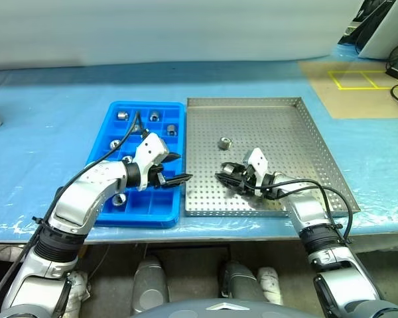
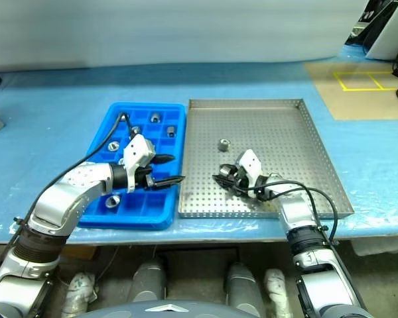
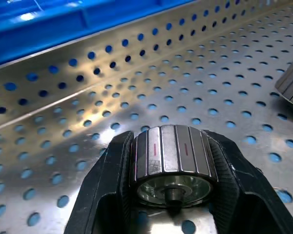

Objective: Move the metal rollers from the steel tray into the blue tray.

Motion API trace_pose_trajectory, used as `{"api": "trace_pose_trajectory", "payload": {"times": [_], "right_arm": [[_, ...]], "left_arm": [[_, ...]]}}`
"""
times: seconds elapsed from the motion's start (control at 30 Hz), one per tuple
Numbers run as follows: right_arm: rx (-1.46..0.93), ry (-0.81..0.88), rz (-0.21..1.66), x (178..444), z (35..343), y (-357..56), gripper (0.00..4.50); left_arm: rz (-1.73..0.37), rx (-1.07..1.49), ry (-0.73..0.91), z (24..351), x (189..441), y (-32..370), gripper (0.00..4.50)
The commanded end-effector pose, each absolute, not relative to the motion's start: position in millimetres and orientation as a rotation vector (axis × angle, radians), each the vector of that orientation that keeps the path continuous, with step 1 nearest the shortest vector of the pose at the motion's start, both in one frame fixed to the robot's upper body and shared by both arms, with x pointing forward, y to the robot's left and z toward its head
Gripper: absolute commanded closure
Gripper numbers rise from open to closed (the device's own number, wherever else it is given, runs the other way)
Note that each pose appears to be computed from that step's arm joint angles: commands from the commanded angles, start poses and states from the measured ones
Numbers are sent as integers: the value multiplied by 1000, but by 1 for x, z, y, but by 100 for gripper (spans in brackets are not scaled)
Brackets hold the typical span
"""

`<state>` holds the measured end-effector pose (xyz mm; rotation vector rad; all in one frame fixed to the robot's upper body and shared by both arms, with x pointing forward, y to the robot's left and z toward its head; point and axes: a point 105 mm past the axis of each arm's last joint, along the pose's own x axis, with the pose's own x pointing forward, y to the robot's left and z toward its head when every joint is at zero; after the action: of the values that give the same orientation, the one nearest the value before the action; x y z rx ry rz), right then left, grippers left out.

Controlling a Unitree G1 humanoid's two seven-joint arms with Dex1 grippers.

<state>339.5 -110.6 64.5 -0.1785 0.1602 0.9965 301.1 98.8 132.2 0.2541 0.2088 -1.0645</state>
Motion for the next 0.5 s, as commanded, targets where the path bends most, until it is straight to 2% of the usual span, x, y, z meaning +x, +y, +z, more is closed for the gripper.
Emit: {"api": "trace_pose_trajectory", "payload": {"times": [0.03, 0.17, 0.27, 0.5], "right_arm": [[-131, 45, 1034, 342, 103, -101, 281], [-45, -36, 1166, 331, 142, -79, 281], [-30, -59, 1236, 329, 156, -61, 281], [-12, -109, 1273, 358, 172, 3, 281]], "left_arm": [[-1045, 268, 151, 148, 301, 112, 83], [-989, 274, 147, 160, 301, 141, 83], [-932, 316, 174, 163, 298, 171, 83], [-731, 358, 157, 182, 301, 225, 83]]}}
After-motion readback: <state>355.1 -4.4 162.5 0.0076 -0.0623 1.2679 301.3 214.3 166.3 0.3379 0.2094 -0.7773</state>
